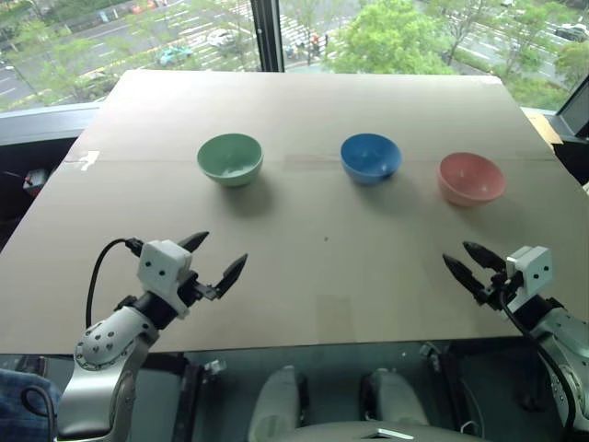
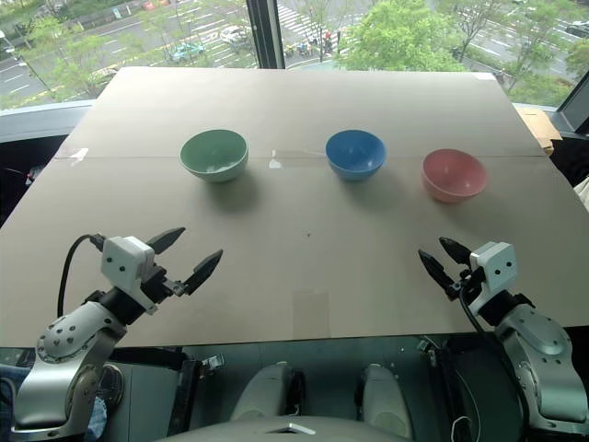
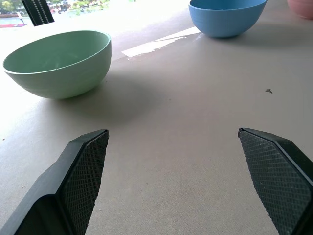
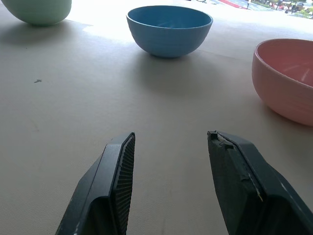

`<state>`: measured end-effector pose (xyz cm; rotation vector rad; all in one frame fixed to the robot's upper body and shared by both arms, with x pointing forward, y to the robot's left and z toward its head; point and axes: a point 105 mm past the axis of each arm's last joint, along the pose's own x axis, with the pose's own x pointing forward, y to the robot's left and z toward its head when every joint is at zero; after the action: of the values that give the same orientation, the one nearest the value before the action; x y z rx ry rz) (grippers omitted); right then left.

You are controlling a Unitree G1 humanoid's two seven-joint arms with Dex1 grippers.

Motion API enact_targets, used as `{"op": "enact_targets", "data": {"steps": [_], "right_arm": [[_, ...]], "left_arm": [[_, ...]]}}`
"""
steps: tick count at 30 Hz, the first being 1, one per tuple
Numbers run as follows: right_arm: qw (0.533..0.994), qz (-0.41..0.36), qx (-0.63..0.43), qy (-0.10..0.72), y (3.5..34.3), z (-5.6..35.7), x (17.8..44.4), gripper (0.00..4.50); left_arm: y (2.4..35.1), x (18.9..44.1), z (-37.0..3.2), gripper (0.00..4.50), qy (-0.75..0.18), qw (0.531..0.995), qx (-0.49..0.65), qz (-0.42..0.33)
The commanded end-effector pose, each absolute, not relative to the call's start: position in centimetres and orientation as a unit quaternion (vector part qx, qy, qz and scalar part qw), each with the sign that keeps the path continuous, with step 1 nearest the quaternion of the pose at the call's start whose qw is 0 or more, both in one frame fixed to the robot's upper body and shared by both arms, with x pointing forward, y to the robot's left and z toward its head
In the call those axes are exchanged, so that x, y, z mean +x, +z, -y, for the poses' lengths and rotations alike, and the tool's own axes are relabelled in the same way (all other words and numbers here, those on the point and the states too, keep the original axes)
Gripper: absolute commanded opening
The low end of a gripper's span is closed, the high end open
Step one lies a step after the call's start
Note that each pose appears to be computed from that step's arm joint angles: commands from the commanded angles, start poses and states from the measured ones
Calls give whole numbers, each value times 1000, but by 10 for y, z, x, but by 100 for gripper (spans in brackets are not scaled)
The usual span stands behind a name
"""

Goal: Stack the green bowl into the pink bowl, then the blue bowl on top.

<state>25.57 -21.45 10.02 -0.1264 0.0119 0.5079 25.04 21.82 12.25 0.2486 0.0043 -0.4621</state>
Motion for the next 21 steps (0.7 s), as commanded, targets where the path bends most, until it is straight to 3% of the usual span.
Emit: {"op": "enact_targets", "data": {"steps": [1, 21], "right_arm": [[965, 21, -78, 250, 114, 219, 257, 247], [962, 24, -89, 256, 117, 218, 262, 247]], "left_arm": [[139, 247, -214, 450, -238, 963, 119, 36], [136, 245, -211, 450, -255, 961, 101, 39]]}}
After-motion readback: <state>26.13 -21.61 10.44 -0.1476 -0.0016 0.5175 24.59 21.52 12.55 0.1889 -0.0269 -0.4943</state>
